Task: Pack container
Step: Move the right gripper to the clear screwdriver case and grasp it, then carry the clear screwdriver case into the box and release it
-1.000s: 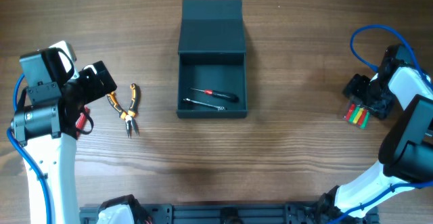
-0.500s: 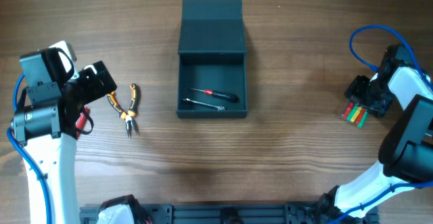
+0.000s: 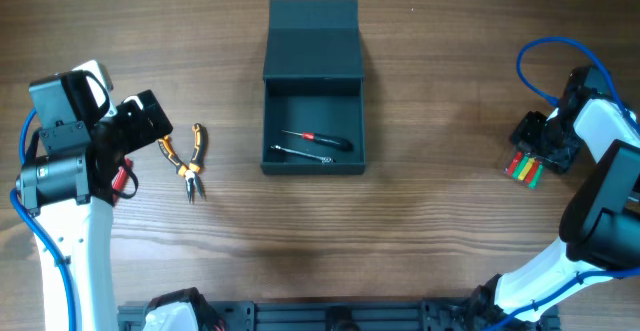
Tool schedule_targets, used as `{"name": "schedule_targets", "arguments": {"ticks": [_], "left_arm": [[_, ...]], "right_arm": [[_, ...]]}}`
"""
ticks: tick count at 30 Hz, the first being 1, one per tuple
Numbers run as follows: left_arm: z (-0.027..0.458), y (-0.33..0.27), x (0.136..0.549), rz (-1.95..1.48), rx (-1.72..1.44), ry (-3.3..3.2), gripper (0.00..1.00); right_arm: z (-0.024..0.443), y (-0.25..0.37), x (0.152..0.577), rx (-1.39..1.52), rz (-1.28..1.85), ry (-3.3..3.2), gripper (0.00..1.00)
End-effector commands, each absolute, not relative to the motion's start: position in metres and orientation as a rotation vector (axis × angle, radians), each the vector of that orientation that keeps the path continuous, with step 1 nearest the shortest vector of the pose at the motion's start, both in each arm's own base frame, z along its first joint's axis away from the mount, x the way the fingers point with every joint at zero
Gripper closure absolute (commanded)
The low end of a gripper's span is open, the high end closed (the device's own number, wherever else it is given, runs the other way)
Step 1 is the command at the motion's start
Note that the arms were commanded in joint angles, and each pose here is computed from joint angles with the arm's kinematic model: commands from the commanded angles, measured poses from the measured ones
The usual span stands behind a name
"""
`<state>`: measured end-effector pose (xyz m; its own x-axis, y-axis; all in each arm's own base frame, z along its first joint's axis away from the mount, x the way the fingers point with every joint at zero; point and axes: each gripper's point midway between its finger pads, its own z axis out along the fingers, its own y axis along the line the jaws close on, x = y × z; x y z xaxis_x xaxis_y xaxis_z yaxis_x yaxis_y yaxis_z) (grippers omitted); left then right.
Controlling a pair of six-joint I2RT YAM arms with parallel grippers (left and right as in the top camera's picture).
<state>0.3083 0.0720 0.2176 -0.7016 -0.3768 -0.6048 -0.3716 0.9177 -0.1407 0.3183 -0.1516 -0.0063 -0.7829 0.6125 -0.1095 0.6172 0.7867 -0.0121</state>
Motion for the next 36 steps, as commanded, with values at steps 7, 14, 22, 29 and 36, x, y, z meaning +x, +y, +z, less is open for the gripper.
{"name": "schedule_targets", "arguments": {"ticks": [7,14,22,29,36], "left_arm": [[0.230,0.072,0.310,0.005,-0.497,2.383,0.00],[0.230,0.072,0.310,0.005,-0.497,2.384,0.00],[0.228,0.072,0.307,0.005,-0.501,2.396,0.00],[0.223,0.070,0.301,0.004,-0.507,2.428,0.00],[0.223,0.070,0.301,0.003,-0.507,2.427,0.00]], "right_arm": [[0.044,-0.106,0.357,0.685,0.110,2.876,0.96],[0.169,-0.011,0.406,0.003,0.124,2.653,0.96],[0.288,0.185,0.380,-1.103,0.251,2.085,0.96],[0.289,0.260,0.358,-1.419,0.251,1.834,0.96],[0.231,0.288,0.364,-1.528,0.303,1.912,0.96]]}}
